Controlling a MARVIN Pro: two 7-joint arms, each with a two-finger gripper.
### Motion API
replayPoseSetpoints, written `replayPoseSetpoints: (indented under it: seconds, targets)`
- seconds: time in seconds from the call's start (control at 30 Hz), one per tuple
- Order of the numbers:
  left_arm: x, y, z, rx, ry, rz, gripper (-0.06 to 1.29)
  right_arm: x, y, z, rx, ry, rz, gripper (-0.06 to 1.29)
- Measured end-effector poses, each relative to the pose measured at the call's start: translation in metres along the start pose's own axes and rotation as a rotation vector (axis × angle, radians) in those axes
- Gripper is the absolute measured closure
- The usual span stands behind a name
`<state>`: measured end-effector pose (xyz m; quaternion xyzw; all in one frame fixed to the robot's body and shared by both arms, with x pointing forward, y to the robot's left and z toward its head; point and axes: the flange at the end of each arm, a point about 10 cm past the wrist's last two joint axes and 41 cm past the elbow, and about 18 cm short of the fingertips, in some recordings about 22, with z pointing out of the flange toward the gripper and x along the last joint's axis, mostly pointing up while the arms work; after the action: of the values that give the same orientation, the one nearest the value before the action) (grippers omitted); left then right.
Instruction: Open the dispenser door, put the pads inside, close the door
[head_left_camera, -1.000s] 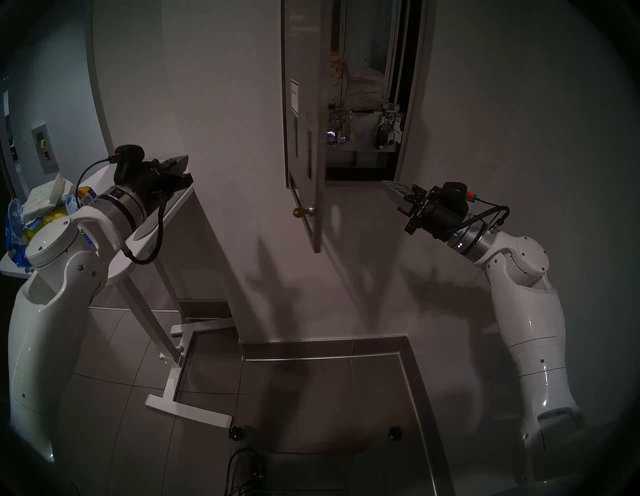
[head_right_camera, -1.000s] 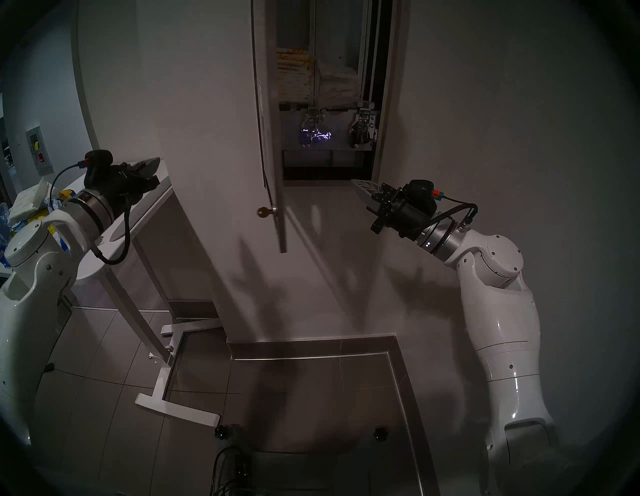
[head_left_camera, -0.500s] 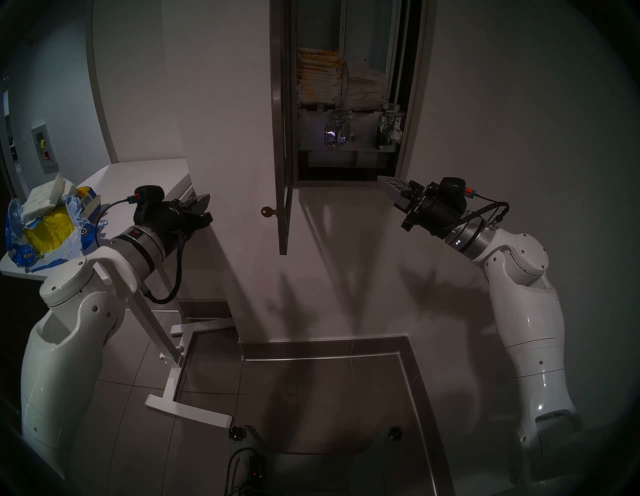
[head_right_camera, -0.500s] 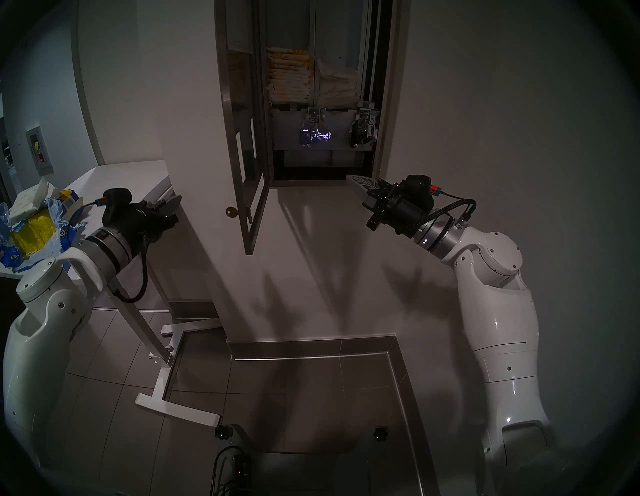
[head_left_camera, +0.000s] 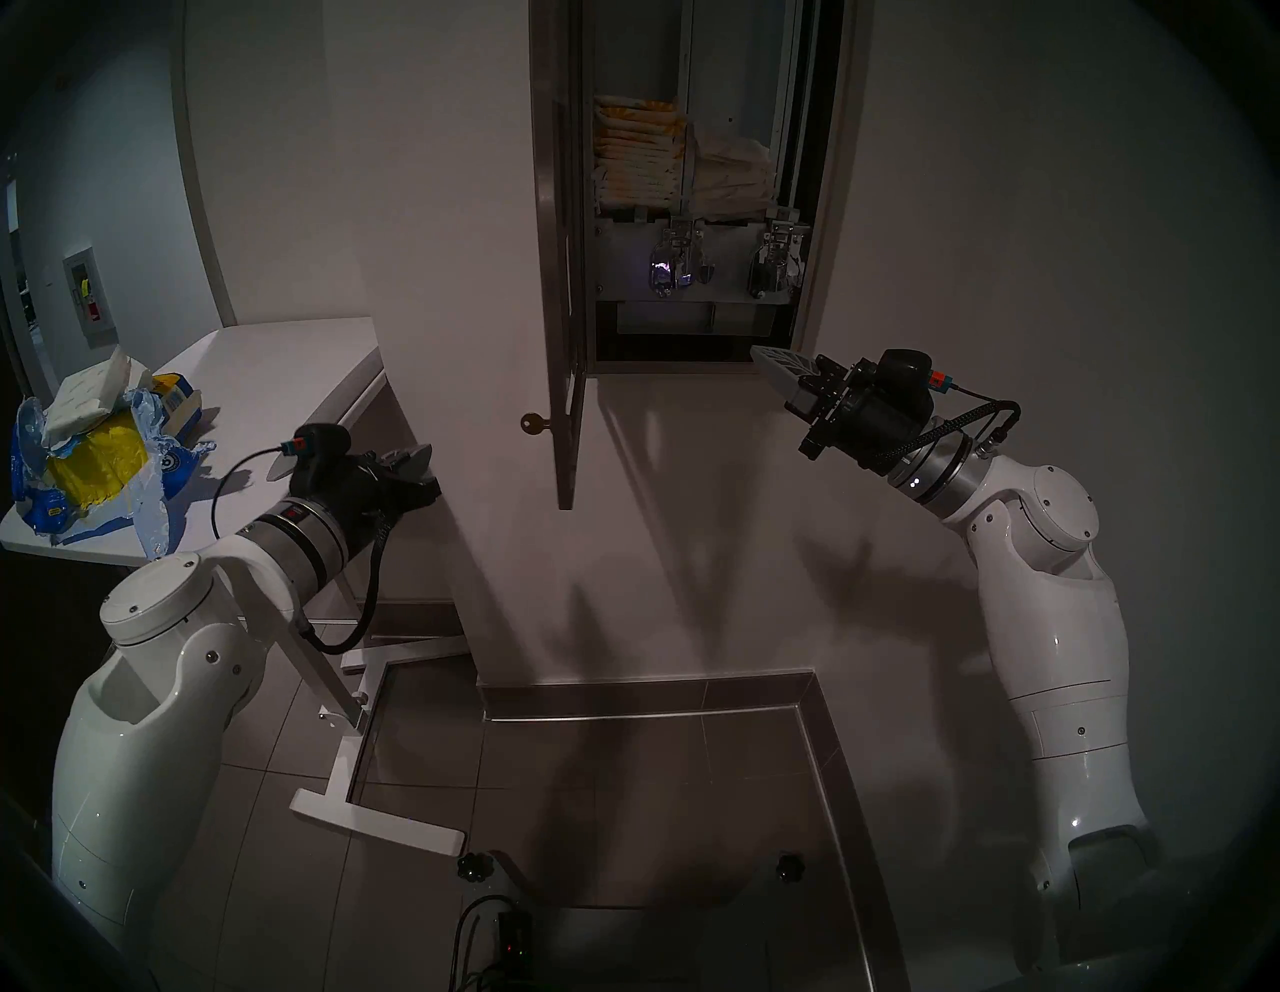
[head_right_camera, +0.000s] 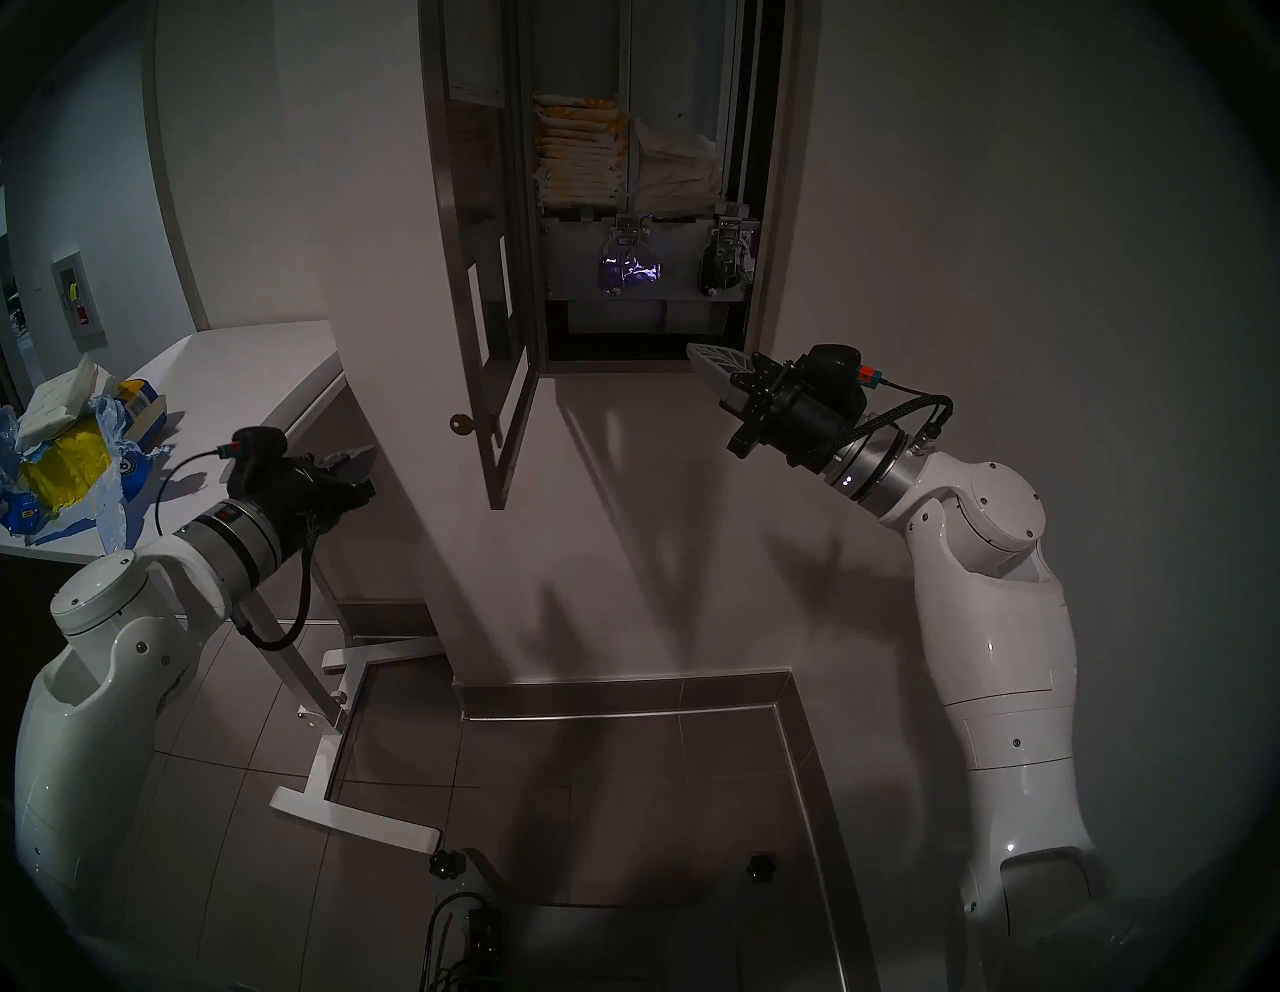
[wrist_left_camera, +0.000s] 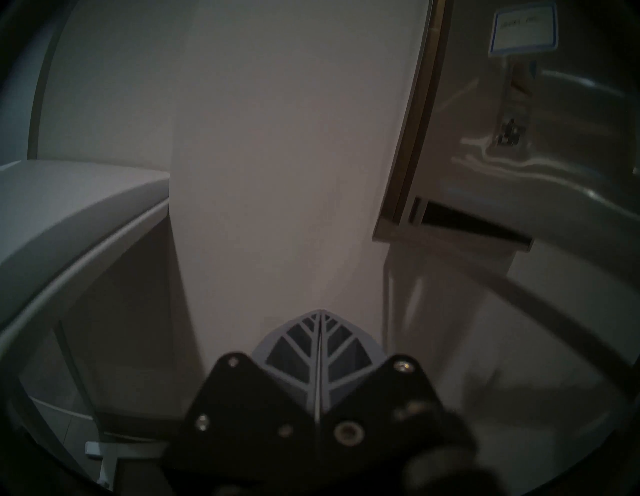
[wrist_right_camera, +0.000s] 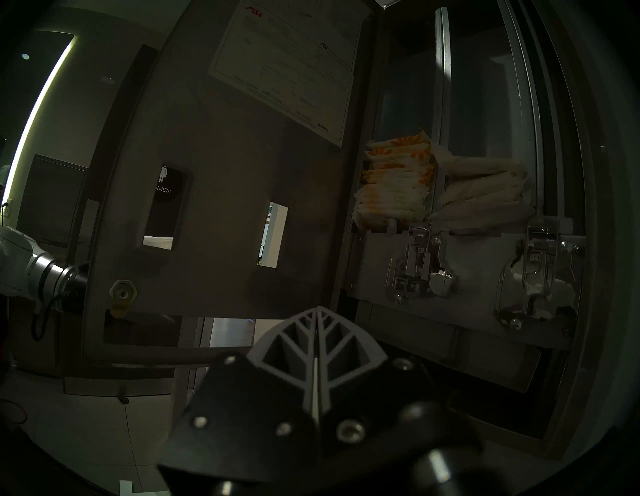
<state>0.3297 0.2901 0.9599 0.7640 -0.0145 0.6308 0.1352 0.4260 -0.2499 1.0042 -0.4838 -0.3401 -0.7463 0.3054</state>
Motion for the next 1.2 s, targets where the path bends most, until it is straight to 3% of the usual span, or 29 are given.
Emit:
replayPoseSetpoints:
  seconds: [0.2, 0.43, 0.73, 0.8, 0.87, 1.2]
  targets:
    - [-0.026, -0.003, 0.006, 0.027, -0.089, 0.006, 1.25, 0.011, -0.002, 0.018, 0.024, 0.032, -0.021, 1.27]
    - [-0.044, -0.007, 0.009, 0.050, -0.137, 0.006, 1.25, 0.037, 0.000, 0.037, 0.029, 0.088, -0.071, 1.27]
    - [-0.049, -0.009, 0.011, 0.054, -0.147, 0.017, 1.24, 0.065, -0.001, 0.060, 0.033, 0.147, -0.122, 1.27]
    - [-0.049, -0.010, 0.011, 0.053, -0.148, 0.020, 1.03, 0.072, -0.003, 0.067, 0.039, 0.161, -0.133, 1.27]
    - [-0.050, -0.010, 0.011, 0.053, -0.149, 0.021, 0.92, 0.076, -0.005, 0.074, 0.045, 0.171, -0.140, 1.27]
    - [-0.051, -0.010, 0.011, 0.048, -0.150, 0.030, 0.92, 0.091, -0.015, 0.106, 0.081, 0.196, -0.178, 1.27]
